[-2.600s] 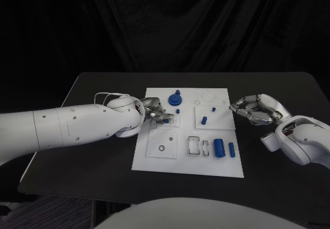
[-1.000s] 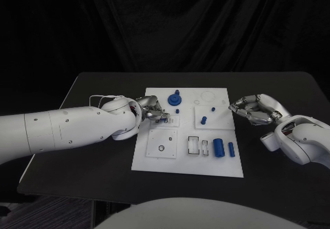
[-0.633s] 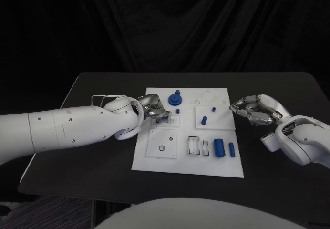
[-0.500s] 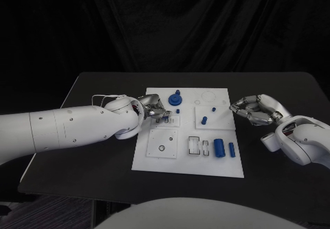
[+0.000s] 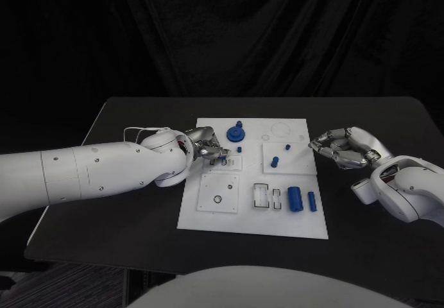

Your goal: Assemble the parts on the task board

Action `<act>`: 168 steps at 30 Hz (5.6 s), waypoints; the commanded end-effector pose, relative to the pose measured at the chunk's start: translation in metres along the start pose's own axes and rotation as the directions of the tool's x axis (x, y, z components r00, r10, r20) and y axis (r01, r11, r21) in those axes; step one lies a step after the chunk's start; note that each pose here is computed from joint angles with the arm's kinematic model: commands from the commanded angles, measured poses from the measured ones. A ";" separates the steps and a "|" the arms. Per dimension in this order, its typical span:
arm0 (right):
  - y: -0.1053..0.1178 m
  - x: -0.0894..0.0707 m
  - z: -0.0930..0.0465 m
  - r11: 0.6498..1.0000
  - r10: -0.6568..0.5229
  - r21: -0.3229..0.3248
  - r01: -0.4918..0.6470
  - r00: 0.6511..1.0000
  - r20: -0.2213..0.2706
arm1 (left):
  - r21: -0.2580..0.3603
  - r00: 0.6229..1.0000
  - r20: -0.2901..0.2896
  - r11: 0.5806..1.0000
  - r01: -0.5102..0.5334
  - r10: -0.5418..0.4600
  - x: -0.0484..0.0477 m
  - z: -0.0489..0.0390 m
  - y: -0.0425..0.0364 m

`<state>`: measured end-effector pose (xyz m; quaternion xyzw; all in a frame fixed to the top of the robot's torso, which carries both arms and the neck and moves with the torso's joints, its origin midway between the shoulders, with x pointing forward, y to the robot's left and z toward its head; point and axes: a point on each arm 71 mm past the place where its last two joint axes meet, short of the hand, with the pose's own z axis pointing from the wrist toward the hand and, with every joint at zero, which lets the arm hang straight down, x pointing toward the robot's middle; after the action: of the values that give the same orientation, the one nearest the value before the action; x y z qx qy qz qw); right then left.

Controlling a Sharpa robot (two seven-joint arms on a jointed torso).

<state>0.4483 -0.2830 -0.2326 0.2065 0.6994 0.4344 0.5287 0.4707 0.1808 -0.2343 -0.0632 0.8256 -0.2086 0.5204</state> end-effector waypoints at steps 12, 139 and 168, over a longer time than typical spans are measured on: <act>-0.001 0.001 0.000 1.000 0.003 0.014 -0.003 1.000 -0.006 | -0.012 0.999 -0.038 1.000 -0.015 0.015 0.0037 -0.0011 0.0035; -0.002 0.001 0.000 1.000 0.005 0.024 -0.005 1.000 -0.014 | -0.011 1.000 -0.026 1.000 0.006 -0.006 0.0144 -0.0004 0.0082; -0.002 0.002 0.000 1.000 0.006 0.024 -0.006 1.000 -0.017 | -0.018 1.000 -0.024 1.000 0.007 -0.007 0.0155 0.0007 0.0110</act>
<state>0.4486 -0.2829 -0.2336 0.2079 0.7032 0.4327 0.5244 0.4682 0.1851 -0.2461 -0.0717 0.8263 -0.2081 0.5185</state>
